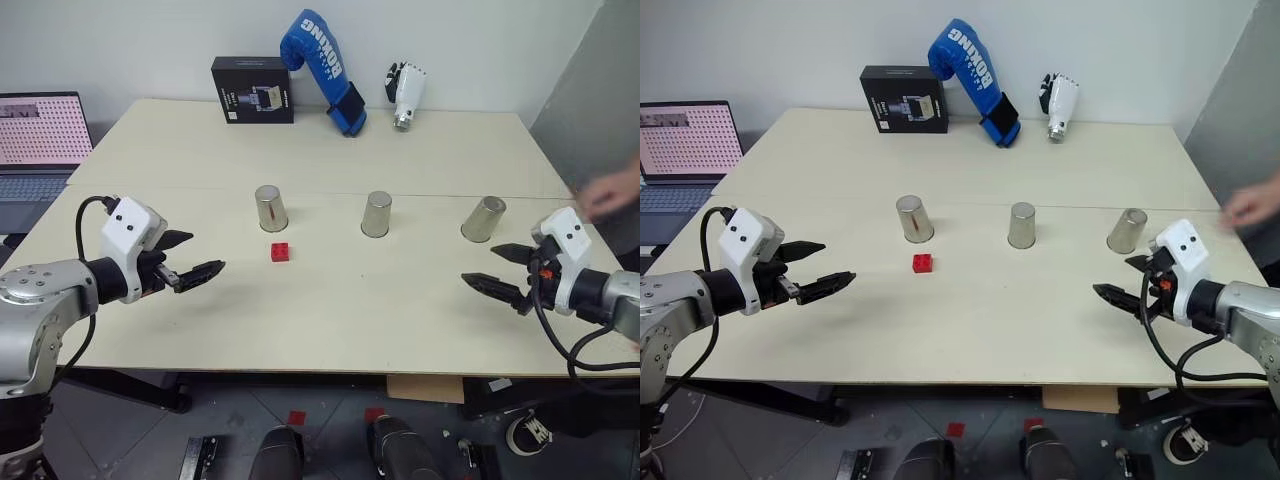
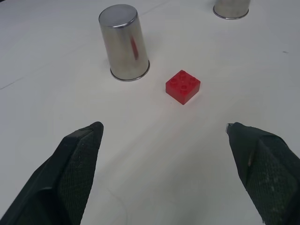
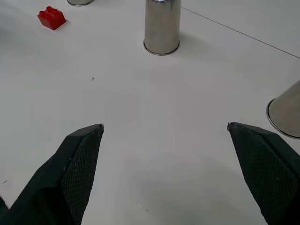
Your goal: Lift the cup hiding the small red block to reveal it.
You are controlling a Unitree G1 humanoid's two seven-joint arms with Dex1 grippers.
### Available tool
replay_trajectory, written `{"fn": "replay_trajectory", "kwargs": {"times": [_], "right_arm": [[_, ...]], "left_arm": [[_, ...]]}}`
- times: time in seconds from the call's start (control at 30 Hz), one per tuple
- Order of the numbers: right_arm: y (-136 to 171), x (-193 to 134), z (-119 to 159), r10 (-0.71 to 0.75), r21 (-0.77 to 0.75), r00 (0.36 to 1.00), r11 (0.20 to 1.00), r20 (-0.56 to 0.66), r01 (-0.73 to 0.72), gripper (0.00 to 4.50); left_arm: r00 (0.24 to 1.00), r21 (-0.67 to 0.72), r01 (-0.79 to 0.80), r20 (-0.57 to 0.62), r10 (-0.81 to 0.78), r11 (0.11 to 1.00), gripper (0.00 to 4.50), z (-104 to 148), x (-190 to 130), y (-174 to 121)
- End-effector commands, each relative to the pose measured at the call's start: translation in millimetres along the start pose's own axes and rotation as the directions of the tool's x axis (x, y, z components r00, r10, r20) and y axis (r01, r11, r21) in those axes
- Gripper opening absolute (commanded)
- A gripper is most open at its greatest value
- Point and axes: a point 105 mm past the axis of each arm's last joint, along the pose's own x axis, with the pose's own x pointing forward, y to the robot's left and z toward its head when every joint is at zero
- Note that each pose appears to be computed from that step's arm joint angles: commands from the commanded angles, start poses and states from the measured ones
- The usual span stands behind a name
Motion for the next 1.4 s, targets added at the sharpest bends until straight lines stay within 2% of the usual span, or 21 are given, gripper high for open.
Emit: {"fn": "replay_trajectory", "kwargs": {"times": [0.03,1.4], "right_arm": [[-5,-5,10,-0.025,-0.033,0.999,0.999,0.032,0.026,4.50],[-11,-13,6,-0.082,-0.018,0.996,0.996,0.028,0.082,4.50]], "left_arm": [[0.999,0.028,-0.012,0.031,0.011,1.000,4.46,13,-5,2],[0.998,0.045,0.063,0.012,-0.063,0.997,4.46,12,3,-6]]}}
